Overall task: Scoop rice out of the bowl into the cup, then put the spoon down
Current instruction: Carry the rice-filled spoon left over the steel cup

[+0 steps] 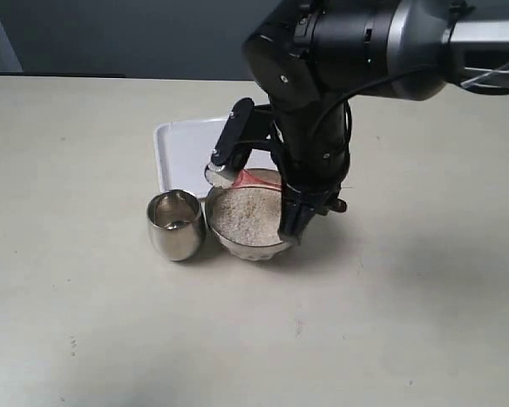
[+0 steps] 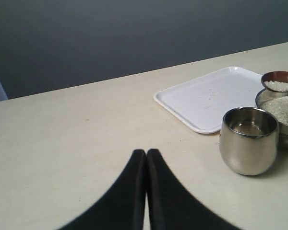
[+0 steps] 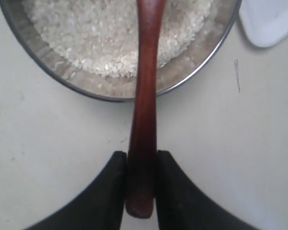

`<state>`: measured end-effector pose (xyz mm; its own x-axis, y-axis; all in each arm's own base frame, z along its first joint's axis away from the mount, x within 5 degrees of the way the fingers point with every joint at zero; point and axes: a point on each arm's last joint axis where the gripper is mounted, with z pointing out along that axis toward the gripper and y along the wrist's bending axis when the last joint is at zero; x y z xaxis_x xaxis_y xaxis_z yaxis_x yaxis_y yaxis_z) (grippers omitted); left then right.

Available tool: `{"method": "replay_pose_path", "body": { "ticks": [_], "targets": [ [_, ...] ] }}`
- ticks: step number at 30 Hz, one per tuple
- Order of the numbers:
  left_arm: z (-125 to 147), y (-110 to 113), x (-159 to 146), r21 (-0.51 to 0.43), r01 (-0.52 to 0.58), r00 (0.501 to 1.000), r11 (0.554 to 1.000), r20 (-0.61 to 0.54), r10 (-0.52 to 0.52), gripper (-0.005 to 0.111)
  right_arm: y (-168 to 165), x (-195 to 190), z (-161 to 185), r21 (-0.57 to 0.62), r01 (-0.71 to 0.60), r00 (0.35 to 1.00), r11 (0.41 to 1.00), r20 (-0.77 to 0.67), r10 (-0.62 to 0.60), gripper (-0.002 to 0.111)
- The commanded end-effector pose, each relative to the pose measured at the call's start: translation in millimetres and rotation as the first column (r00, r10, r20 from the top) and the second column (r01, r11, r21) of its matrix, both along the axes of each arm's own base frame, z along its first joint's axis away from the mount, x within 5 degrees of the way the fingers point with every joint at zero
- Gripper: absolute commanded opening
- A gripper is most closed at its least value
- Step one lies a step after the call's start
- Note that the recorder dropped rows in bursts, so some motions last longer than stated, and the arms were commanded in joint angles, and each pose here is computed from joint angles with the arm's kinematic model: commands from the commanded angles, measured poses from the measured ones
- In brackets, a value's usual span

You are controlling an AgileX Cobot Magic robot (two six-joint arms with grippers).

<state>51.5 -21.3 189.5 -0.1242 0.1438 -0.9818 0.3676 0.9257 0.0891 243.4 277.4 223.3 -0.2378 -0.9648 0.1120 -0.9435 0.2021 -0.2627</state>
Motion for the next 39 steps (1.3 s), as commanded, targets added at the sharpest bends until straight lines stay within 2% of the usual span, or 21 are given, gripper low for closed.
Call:
{"method": "replay_pose_path", "body": {
  "ticks": [1, 11, 20, 33, 39],
  "targets": [
    [2, 0, 0, -0.01, 0.001, 1.0, 1.0, 0.019, -0.001, 0.001, 3, 2, 14, 0.056, 0.009, 1.0, 0.998, 0.009, -0.009, -0.001],
    [2, 0, 0, -0.01, 0.001, 1.0, 1.0, 0.019, -0.001, 0.001, 15, -1, 2, 0.087, 0.024, 0.998, 0.996, -0.065, -0.019, -0.001],
    [2, 0, 0, -0.01, 0.001, 1.0, 1.0, 0.019, -0.001, 0.001, 34, -12, -3, 0.117, -0.061, 0.998, 0.991, -0.021, 0.064, -0.001],
    [2, 0, 0, -0.01, 0.001, 1.0, 1.0, 0.019, -0.001, 0.001, 49, -22, -9, -0.013, -0.176, 0.975, 0.984, 0.137, 0.176, -0.001],
    [2, 0, 0, -0.01, 0.001, 1.0, 1.0, 0.019, -0.001, 0.001, 52, -24, -6, -0.036, -0.169, 0.963, 0.985, 0.205, 0.173, -0.001]
  ]
}}
